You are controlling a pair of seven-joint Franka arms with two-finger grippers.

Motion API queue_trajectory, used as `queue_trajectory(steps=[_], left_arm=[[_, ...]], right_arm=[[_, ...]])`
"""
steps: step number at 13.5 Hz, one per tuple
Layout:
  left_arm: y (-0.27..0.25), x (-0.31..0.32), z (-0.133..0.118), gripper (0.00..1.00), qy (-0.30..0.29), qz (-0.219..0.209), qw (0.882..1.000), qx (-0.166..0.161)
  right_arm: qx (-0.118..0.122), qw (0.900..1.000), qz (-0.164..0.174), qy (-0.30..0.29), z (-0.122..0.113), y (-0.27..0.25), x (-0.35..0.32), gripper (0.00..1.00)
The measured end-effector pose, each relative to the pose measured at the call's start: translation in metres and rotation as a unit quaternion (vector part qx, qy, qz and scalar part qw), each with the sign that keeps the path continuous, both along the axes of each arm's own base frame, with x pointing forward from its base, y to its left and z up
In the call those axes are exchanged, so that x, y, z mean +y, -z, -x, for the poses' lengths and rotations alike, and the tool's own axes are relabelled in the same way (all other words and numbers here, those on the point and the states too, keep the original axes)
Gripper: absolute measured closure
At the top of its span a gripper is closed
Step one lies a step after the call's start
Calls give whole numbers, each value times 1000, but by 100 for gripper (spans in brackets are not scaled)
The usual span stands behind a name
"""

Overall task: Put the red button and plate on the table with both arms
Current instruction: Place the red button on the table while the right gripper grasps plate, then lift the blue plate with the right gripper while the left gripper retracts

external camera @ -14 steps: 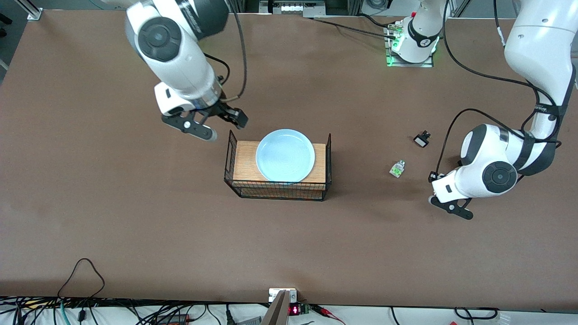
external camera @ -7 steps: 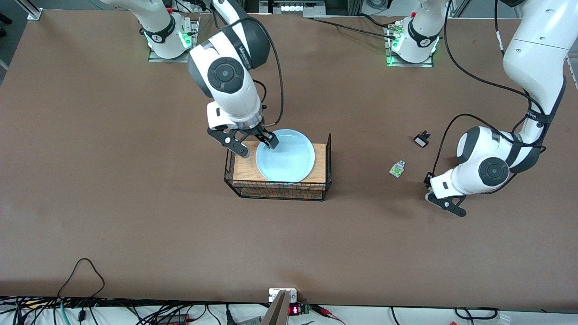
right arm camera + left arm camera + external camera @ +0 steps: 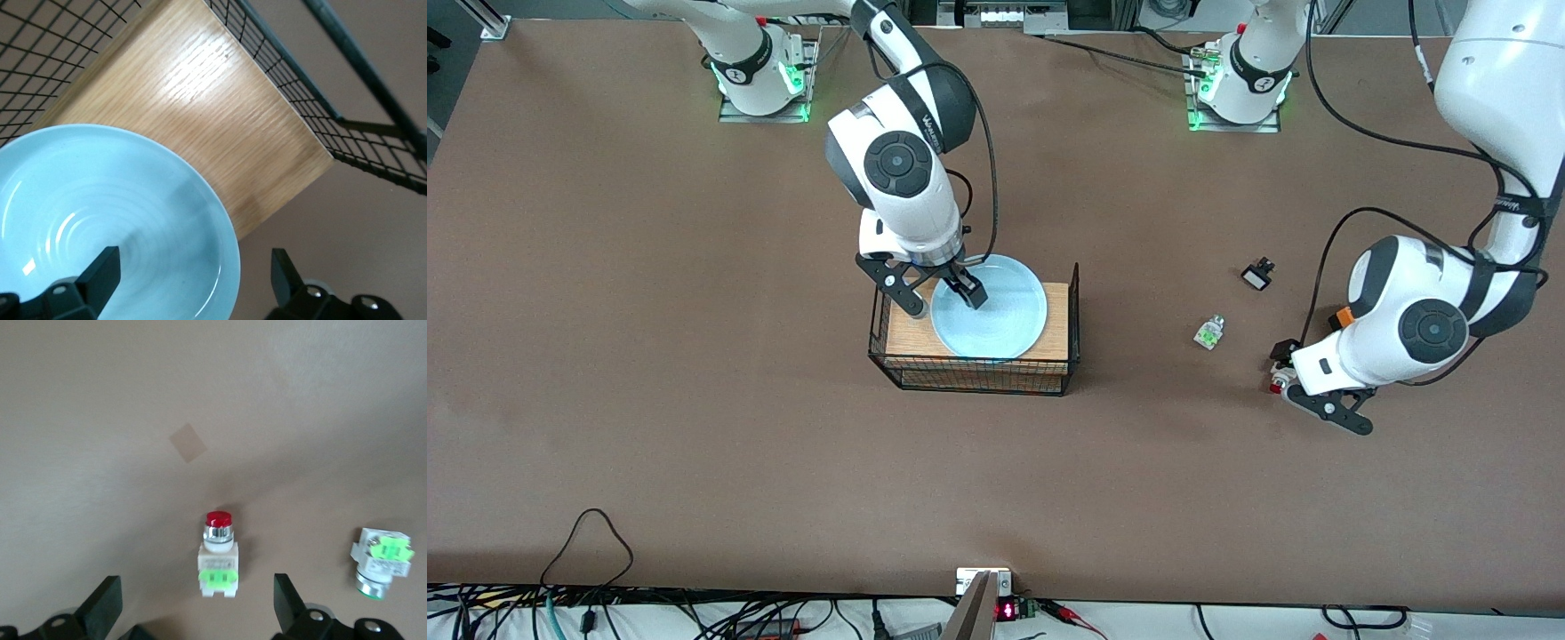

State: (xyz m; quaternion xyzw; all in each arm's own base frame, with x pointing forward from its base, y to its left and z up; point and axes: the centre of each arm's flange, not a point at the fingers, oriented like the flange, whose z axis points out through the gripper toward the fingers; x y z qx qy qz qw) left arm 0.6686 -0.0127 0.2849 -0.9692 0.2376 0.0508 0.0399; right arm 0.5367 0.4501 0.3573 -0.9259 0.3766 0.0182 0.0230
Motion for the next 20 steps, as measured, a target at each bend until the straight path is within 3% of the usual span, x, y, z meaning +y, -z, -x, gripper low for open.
queue_trajectory(steps=[3,5,6,8,9,10,13,14,17,19,20], left_arm=[[-40,6,-11,0,-23,2,1000,17],[-69,6,-13,0,-46,1,998,38],[-86,7,-14,0,-56,-2,997,45],[-127,6,-10,0,-67,-12,996,54],[-151,5,-7,0,-70,-14,996,51],[-173,2,-3,0,-73,-10,996,46],[-230,-5,12,0,-86,9,996,24],[-250,-7,19,0,-91,10,996,13],[-293,-21,51,0,-138,16,990,1],[-291,-30,73,0,-159,21,987,3],[-287,-30,77,0,-162,19,987,-12]], right_arm=[[3,1000,3,1,1,8,2,2],[3,1000,3,2,0,9,2,14],[1,1000,2,2,0,9,2,14],[0,1000,1,3,-1,9,2,36],[0,1000,2,3,-1,10,2,36],[0,1000,2,2,0,11,3,42],[-1,1000,1,-2,2,14,7,78],[-2,1000,1,-2,2,14,8,85],[-4,1000,-4,-9,4,8,11,95],[-5,1000,-7,-15,5,4,12,97],[-5,1000,-8,-16,5,0,11,97]])
